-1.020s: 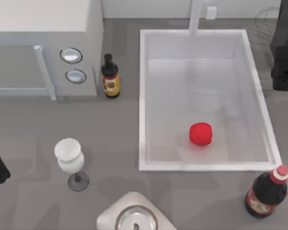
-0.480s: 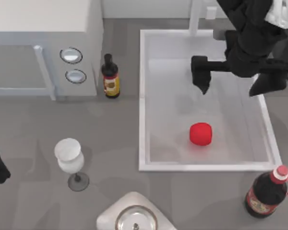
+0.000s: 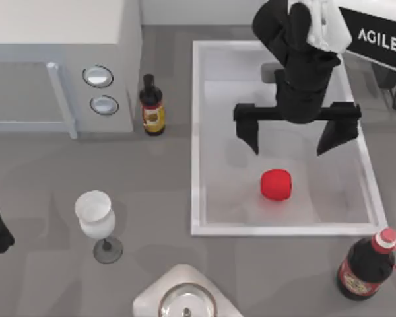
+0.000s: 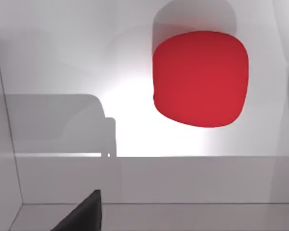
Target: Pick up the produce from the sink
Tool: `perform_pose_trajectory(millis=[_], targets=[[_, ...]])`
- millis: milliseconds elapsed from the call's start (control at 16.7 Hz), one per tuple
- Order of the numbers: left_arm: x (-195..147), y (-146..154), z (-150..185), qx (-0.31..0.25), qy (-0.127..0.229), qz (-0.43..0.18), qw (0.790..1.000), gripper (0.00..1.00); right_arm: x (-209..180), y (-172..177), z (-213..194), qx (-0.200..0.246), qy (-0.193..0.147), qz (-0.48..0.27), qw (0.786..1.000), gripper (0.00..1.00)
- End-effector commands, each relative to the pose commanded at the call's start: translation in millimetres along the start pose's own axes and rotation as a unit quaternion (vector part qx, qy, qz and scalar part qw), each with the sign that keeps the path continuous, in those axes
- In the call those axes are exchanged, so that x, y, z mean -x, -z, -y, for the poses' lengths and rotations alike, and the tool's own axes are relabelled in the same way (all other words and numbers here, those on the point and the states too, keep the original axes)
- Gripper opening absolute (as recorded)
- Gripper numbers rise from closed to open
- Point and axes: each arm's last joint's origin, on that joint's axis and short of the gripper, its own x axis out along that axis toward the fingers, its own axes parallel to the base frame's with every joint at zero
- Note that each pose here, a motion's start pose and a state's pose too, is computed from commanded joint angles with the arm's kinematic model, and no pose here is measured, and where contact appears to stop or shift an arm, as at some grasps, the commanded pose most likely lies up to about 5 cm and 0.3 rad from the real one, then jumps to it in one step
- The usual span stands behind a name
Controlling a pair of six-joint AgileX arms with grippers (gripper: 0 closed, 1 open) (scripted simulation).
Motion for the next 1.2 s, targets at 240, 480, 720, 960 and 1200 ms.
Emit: perform_pose_trajectory(millis=[240, 480, 720, 960, 1200], targets=[[0.0, 0.0, 0.0, 0.0, 0.0, 0.0, 1.0, 1.0, 0.0, -0.9, 2.3, -0.002, 0.0, 0.0, 1.0, 1.0], [0.0, 0.0, 0.0, 0.0, 0.0, 0.0, 1.0, 1.0, -28.3, -3.7, 0.6, -0.002, 0.002, -0.004, 1.0, 1.0], [0.0, 0.0, 0.0, 0.0, 0.0, 0.0, 1.0, 1.0, -94.7, -8.0, -2.8, -0.001, -0.004, 0.008, 1.0, 1.0], [0.0, 0.0, 0.0, 0.0, 0.0, 0.0, 1.0, 1.0, -148.4, -1.2, -0.5, 0.0, -0.001, 0.002, 1.0, 1.0], [0.0, 0.0, 0.0, 0.0, 0.0, 0.0, 1.0, 1.0, -153.4, 0.0, 0.0, 0.0, 0.0, 0.0, 1.0, 1.0]])
